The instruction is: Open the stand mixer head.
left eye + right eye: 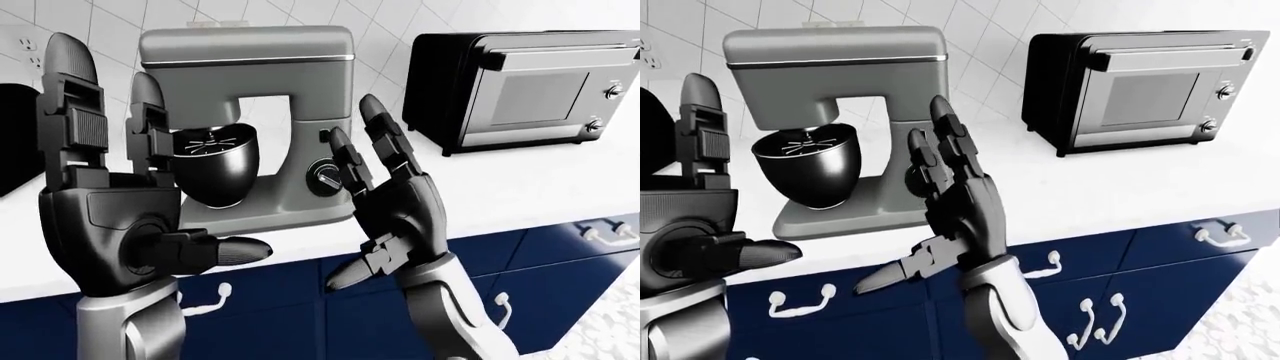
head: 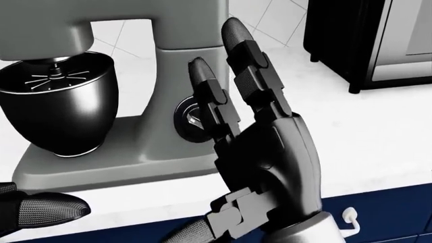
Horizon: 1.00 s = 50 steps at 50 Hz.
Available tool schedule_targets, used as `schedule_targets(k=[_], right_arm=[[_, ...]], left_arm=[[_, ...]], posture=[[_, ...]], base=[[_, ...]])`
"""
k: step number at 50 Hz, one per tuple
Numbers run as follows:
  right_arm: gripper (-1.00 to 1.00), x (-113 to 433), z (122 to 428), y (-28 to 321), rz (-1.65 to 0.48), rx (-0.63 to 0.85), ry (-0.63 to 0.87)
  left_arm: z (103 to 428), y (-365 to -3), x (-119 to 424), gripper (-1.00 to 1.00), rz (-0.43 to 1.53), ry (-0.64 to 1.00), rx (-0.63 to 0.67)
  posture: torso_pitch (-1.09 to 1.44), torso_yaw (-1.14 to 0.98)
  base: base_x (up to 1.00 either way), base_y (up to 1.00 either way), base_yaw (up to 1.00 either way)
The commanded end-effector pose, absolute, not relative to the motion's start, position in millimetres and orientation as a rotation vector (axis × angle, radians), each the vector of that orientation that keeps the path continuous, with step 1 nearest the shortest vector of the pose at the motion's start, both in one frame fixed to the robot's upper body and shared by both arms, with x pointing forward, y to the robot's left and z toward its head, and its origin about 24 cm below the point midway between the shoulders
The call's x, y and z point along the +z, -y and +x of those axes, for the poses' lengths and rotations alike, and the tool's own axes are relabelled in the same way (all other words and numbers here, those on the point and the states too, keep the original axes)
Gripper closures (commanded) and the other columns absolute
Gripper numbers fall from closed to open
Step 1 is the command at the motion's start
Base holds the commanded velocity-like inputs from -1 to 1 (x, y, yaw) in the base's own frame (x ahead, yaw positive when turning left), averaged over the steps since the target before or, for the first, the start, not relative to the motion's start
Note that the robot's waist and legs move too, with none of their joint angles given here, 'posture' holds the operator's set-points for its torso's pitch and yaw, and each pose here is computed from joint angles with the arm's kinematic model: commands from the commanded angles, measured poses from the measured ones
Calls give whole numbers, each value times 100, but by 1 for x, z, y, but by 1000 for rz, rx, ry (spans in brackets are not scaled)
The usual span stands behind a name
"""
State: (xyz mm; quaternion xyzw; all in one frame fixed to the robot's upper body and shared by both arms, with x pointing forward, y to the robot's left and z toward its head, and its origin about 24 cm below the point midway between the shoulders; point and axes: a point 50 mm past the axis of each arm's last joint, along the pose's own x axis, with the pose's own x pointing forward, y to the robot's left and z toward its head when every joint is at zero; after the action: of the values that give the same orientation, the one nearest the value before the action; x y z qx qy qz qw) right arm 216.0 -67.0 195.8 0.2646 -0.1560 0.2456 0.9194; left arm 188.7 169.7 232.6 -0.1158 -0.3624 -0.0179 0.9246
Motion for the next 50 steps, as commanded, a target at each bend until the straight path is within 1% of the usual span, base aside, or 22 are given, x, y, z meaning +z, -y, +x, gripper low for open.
schedule_targets(k=[1, 20, 50], right_arm=[[-100, 206, 213, 68, 554, 522, 382], [-100, 200, 227, 67, 551, 507, 369], [-100, 195, 235, 66, 548, 499, 355]], left_arm=[[185, -169, 240, -100, -234, 795, -48], [185, -169, 239, -100, -237, 794, -48], [186, -169, 239, -100, -237, 794, -46]], posture=[[-35, 0], [-35, 0], [-35, 0]], base=[[0, 0, 0], [0, 0, 0], [0, 0, 0]])
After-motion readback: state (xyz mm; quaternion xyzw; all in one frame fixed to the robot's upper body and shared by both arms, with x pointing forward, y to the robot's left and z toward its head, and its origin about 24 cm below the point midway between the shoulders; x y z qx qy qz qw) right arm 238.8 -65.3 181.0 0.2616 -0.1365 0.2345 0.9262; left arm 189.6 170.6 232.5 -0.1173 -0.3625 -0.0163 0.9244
